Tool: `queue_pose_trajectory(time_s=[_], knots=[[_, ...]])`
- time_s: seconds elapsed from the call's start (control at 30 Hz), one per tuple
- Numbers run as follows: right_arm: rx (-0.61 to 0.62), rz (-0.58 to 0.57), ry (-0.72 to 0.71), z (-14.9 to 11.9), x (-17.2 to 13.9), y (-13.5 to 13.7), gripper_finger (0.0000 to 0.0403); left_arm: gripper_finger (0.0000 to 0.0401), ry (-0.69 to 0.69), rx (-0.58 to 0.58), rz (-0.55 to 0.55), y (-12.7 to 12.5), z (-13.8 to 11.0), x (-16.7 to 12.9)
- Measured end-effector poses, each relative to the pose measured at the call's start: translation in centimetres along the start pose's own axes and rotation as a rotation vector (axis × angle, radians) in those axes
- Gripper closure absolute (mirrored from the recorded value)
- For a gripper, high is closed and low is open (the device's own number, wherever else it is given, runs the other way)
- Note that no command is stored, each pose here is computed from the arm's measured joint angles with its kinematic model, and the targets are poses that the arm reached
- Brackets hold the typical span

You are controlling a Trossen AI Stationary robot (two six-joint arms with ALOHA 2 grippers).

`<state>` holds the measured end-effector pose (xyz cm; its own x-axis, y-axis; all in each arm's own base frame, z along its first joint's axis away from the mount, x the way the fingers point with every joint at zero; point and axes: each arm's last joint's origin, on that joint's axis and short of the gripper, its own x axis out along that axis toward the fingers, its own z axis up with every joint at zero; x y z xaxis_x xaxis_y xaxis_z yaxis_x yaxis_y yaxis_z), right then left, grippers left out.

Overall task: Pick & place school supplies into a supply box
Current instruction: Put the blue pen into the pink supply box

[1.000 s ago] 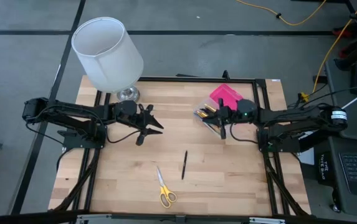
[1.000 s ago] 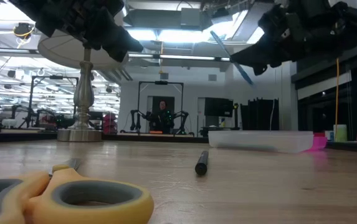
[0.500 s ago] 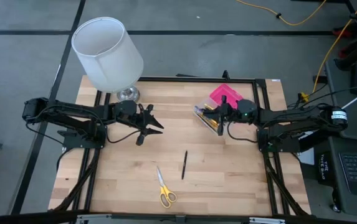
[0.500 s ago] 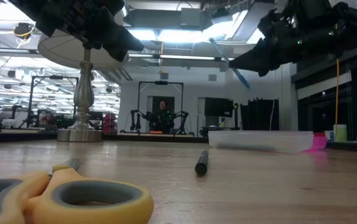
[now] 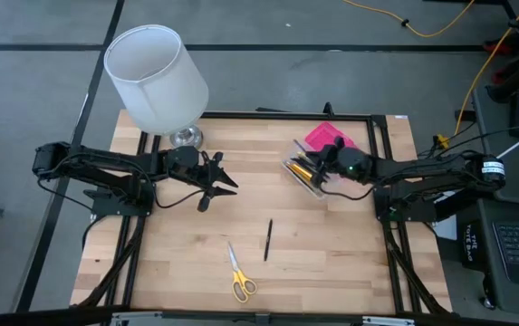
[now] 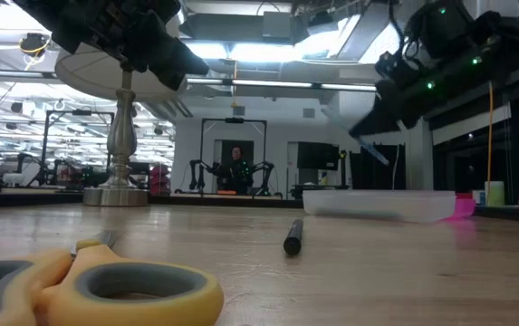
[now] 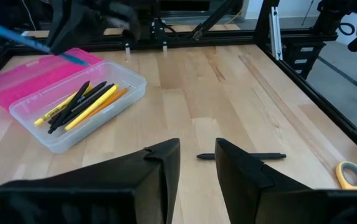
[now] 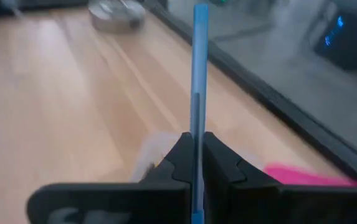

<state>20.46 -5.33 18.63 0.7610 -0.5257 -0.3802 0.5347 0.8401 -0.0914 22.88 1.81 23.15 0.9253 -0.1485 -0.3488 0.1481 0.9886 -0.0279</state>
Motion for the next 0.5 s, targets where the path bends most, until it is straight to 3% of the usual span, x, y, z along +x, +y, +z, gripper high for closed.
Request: queue_pose_trajectory(time_s=[0.23, 0.5], knots=[[0.061, -0.034, 0.141, -0.9, -0.1, -0.2, 0.0386, 0.0306, 0.000, 0.000, 0.000, 0.0, 0.0, 0.0], [0.134, -0.073, 0.349, 1.7, -0.9, -0.3, 0.0386, 0.0306, -0.001, 0.000, 0.000, 0.0, 0.0, 0.0]])
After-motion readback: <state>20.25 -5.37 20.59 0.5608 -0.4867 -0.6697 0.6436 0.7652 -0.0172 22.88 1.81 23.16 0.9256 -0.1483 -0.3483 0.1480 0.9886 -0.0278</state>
